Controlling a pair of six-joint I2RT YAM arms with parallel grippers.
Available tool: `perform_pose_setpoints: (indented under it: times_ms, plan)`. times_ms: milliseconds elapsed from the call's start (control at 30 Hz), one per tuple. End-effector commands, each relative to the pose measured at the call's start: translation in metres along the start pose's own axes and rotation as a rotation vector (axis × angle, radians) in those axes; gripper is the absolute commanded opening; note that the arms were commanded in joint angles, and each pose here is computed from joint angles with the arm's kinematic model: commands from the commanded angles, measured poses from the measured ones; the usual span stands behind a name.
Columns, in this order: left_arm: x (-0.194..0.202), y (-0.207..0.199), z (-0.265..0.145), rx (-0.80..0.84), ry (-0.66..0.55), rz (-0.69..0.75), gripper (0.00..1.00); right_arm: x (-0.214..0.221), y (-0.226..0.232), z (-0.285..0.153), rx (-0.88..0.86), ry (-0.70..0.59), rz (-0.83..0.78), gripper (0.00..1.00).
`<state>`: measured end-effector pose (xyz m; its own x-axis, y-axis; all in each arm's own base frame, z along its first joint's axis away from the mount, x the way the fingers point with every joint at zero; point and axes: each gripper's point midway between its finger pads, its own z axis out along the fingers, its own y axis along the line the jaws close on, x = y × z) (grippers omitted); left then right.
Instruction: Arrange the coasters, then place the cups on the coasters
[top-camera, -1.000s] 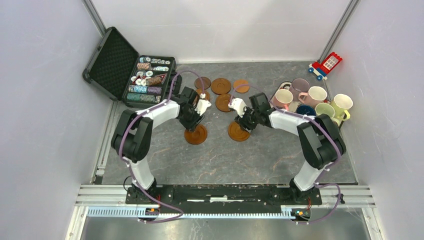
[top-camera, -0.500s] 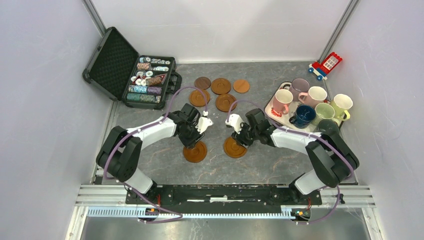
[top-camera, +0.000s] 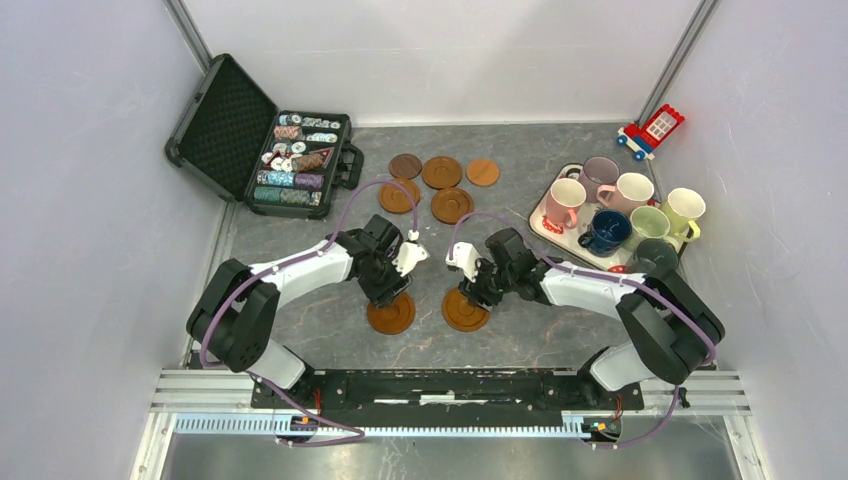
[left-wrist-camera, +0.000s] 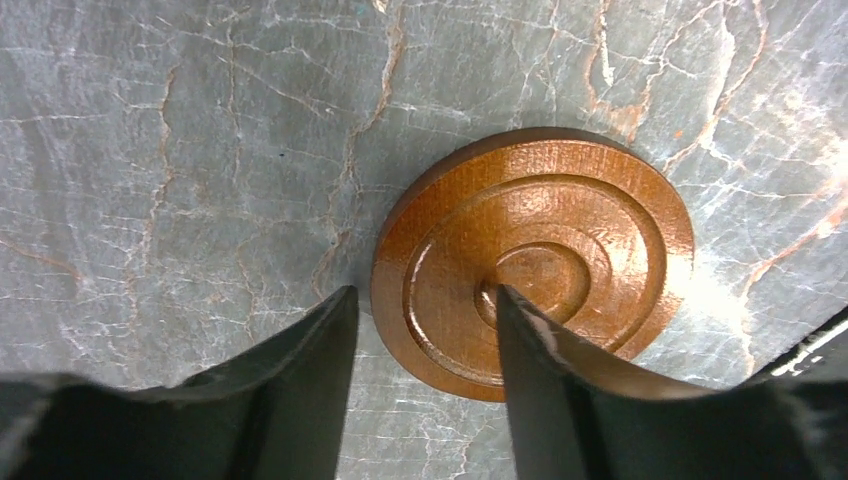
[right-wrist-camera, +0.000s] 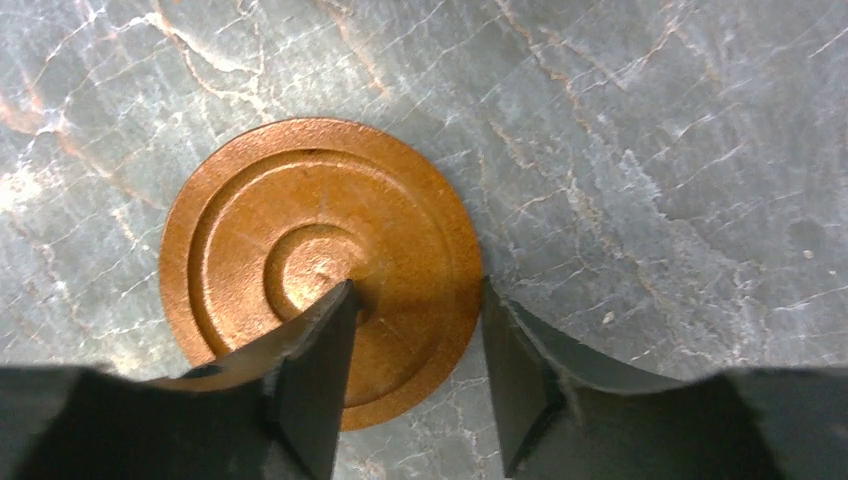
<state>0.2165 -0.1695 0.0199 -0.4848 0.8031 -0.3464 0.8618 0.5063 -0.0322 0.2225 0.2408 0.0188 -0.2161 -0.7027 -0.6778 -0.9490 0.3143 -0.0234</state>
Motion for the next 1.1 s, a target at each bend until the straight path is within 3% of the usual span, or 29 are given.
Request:
perform_pose_setpoints:
  times_ms: [0,167,300,467,733,1067]
  plan:
    - [-0.020,0.007,-0.016,0.011,-0.069,-0.087,0.64,0.023,0.019,-0.010,-0.078,0.121,0.049,0.60]
    - [-0.077,0.055,-0.065,-0.051,-0.256,-0.160,0.80,-0.031,-0.039,-0.029,0.018,0.013,0.078,0.70]
    - [-0.112,0.118,-0.081,-0.148,-0.309,-0.258,0.84,-0.087,-0.116,-0.040,0.160,-0.098,0.118,0.75]
    - [-0.143,0.190,-0.073,-0.254,-0.322,-0.367,0.84,-0.120,-0.202,-0.035,0.321,-0.160,0.246,0.75]
    - [-0.171,0.257,-0.048,-0.340,-0.337,-0.444,0.83,-0.111,-0.262,0.005,0.405,-0.132,0.336,0.74]
    - [-0.168,0.270,-0.006,-0.296,-0.275,-0.428,0.78,-0.089,-0.278,0.042,0.410,-0.090,0.361,0.73]
